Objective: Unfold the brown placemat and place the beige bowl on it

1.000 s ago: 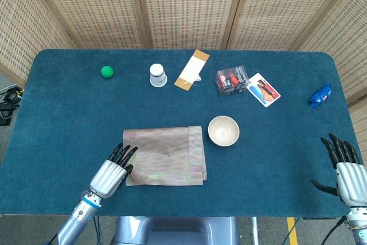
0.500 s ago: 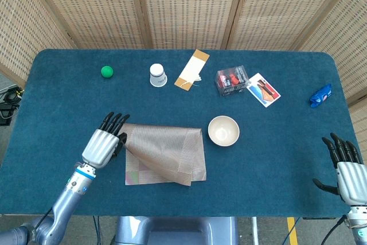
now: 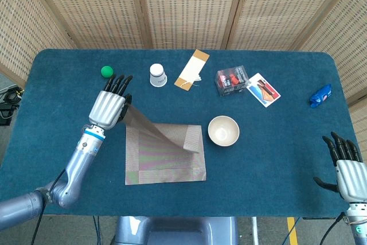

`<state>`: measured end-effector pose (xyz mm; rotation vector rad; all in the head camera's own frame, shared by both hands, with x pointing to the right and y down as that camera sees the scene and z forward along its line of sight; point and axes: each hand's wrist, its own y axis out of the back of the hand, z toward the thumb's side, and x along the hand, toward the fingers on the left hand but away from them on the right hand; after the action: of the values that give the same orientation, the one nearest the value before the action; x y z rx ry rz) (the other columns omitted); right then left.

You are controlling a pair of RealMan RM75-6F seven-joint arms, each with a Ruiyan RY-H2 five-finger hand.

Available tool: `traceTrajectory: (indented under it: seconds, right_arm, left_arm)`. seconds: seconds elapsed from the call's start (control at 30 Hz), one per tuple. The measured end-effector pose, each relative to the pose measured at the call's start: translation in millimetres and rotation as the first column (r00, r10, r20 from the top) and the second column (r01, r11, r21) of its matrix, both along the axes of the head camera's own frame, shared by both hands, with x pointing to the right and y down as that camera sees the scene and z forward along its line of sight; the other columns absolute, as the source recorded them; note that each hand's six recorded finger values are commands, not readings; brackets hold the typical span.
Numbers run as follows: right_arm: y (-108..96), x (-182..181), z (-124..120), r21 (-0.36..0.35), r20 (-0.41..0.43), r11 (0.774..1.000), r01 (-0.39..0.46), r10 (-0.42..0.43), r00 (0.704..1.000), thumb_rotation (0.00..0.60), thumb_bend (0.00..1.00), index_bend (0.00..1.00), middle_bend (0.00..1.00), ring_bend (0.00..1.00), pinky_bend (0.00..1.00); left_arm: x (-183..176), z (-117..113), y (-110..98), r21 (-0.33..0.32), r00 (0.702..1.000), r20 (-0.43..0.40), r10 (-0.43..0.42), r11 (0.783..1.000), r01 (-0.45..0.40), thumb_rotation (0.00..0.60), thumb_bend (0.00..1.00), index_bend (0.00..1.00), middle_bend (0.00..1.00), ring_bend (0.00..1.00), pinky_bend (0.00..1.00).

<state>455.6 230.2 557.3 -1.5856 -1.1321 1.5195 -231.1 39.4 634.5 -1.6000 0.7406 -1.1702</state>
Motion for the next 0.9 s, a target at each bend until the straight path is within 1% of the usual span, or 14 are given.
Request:
traceTrajectory:
  seconds: [0.1, 0.23, 0.33, 0.47, 0.5, 0.57, 0.63, 0.7, 0.73, 0.83, 0.9]
  right_arm:
    - [-0.8, 2.6, 1.1, 0.002, -0.008, 1.0, -0.007, 0.007, 1.0, 0.6, 0.08, 0.07, 0.0, 0.0, 0.0]
    - [-1.2, 6.3, 1.5, 0.006, -0.017, 1.0, -0.017, 0.017, 1.0, 0.6, 0.08, 0.07, 0.0, 0.0, 0.0]
    - [-1.4, 8.2, 1.4, 0.008, -0.023, 1.0, -0.022, 0.022, 0.999, 0.6, 0.08, 0.07, 0.0, 0.0, 0.0]
    - [-1.7, 9.9, 1.9, 0.007, -0.028, 1.0, -0.026, 0.026, 0.999, 0.6, 0.08, 0.07, 0.0, 0.0, 0.0]
    - [-1.7, 10.4, 2.0, 0.007, -0.029, 1.0, -0.028, 0.028, 0.999, 0.6, 0.08, 0.07, 0.0, 0.0, 0.0]
    - [-1.8, 11.0, 2.1, 0.006, -0.03, 1.0, -0.03, 0.031, 0.999, 0.6, 0.08, 0.07, 0.0, 0.0, 0.0]
    - [-1.7, 11.6, 2.4, 0.004, -0.032, 0.999, -0.032, 0.032, 0.999, 0.6, 0.08, 0.07, 0.0, 0.0, 0.0]
    - [-1.6, 11.7, 2.9, 0.0, -0.035, 0.999, -0.032, 0.032, 0.999, 0.6, 0.08, 0.07, 0.0, 0.0, 0.0]
    - [-1.5, 11.7, 3.1, -0.002, -0.036, 0.999, -0.032, 0.032, 0.999, 0.6, 0.08, 0.07, 0.0, 0.0, 0.0]
    - [-1.3, 11.6, 4.1, -0.006, -0.038, 0.999, -0.031, 0.031, 0.999, 0.6, 0.08, 0.07, 0.0, 0.0, 0.0]
    - [-1.2, 11.7, 5.0, -0.01, -0.039, 0.999, -0.031, 0.031, 0.999, 0.6, 0.08, 0.07, 0.0, 0.0, 0.0]
  left_arm:
    - [3.9, 1.5, -19.9, 0.019, 0.999, 0.026, -0.018, 1.0, 0.018, 0.6, 0.56, 0.62, 0.0, 0.0, 0.0]
    - [1.2, 7.9, -41.8, 0.051, 0.994, 0.098, -0.039, 0.998, 0.034, 0.6, 0.56, 0.62, 0.0, 0.0, 0.0]
    - [-1.8, 13.5, -55.1, 0.069, 0.988, 0.144, -0.062, 0.996, 0.052, 0.6, 0.56, 0.62, 0.0, 0.0, 0.0]
    - [-4.5, 20.7, -66.2, 0.085, 0.978, 0.188, -0.088, 0.994, 0.073, 0.6, 0.55, 0.61, 0.0, 0.0, 0.0]
    - [-5.1, 22.5, -67.7, 0.089, 0.976, 0.2, -0.092, 0.993, 0.076, 0.6, 0.55, 0.6, 0.0, 0.0, 0.0]
    - [-5.9, 27.0, -69.8, 0.093, 0.97, 0.224, -0.097, 0.993, 0.077, 0.6, 0.5, 0.48, 0.0, 0.0, 0.0]
    - [-7.2, 31.9, -69.7, 0.093, 0.964, 0.248, -0.098, 0.993, 0.077, 0.6, 0.36, 0.18, 0.0, 0.0, 0.0]
    - [-9.3, 36.0, -68.8, 0.086, 0.958, 0.267, -0.101, 0.993, 0.081, 0.6, 0.28, 0.02, 0.0, 0.0, 0.0]
    - [-10.8, 38.8, -68.0, 0.078, 0.954, 0.281, -0.103, 0.993, 0.084, 0.6, 0.26, 0.0, 0.0, 0.0, 0.0]
    - [-14.8, 43.8, -65.9, 0.061, 0.944, 0.31, -0.11, 0.994, 0.095, 0.6, 0.24, 0.0, 0.0, 0.0, 0.0]
    - [-16.1, 43.2, -65.2, 0.063, 0.943, 0.311, -0.115, 0.993, 0.1, 0.6, 0.24, 0.0, 0.0, 0.0, 0.0]
